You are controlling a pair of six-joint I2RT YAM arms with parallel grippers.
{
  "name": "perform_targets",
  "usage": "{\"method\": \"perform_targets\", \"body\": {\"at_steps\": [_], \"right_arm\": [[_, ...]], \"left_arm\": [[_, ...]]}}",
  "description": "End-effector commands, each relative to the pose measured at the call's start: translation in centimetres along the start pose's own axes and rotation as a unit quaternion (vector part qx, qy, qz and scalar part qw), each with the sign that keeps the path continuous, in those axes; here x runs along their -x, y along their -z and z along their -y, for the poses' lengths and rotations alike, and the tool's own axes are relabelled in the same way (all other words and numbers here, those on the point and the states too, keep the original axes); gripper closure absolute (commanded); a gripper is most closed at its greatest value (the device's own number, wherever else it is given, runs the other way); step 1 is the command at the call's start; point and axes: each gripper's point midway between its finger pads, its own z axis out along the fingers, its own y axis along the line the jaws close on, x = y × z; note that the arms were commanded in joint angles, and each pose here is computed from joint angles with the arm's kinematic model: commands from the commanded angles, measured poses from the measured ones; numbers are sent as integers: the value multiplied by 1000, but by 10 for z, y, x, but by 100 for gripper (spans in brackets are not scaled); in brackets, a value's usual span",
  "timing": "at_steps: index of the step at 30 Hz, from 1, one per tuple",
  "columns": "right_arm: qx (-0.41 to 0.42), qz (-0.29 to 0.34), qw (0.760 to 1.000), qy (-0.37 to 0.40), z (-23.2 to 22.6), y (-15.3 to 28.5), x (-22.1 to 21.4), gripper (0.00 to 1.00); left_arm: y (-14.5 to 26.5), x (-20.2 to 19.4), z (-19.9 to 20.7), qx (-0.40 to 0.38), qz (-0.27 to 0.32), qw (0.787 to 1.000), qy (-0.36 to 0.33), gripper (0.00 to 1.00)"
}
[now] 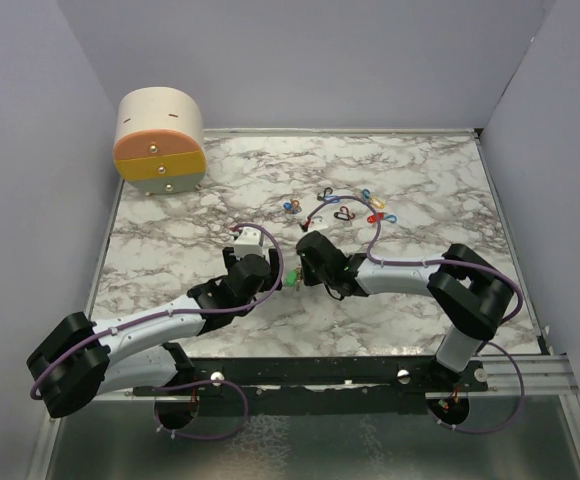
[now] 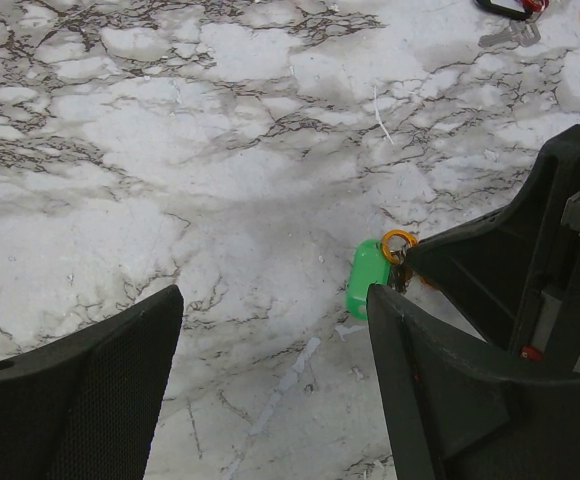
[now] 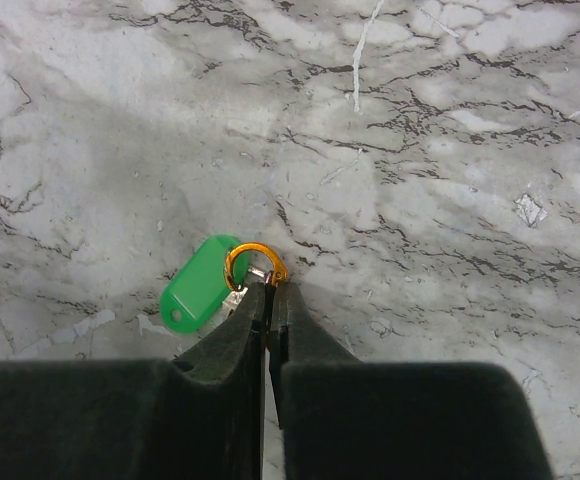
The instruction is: Put the keys on the keyring
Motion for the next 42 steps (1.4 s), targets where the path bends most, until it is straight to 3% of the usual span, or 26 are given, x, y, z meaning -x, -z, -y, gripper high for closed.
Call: {"method": "perform_targets", "body": {"at_steps": [1,42], "right_arm": [[13,0,1000,-5,-6,0,-4,99],[12,19,1000,-1,-2,23,7,99]], "left_arm": [[1,0,2,-11,1,1000,8,23],[-3,-1,2,-7,-2,1000,4,23]]}}
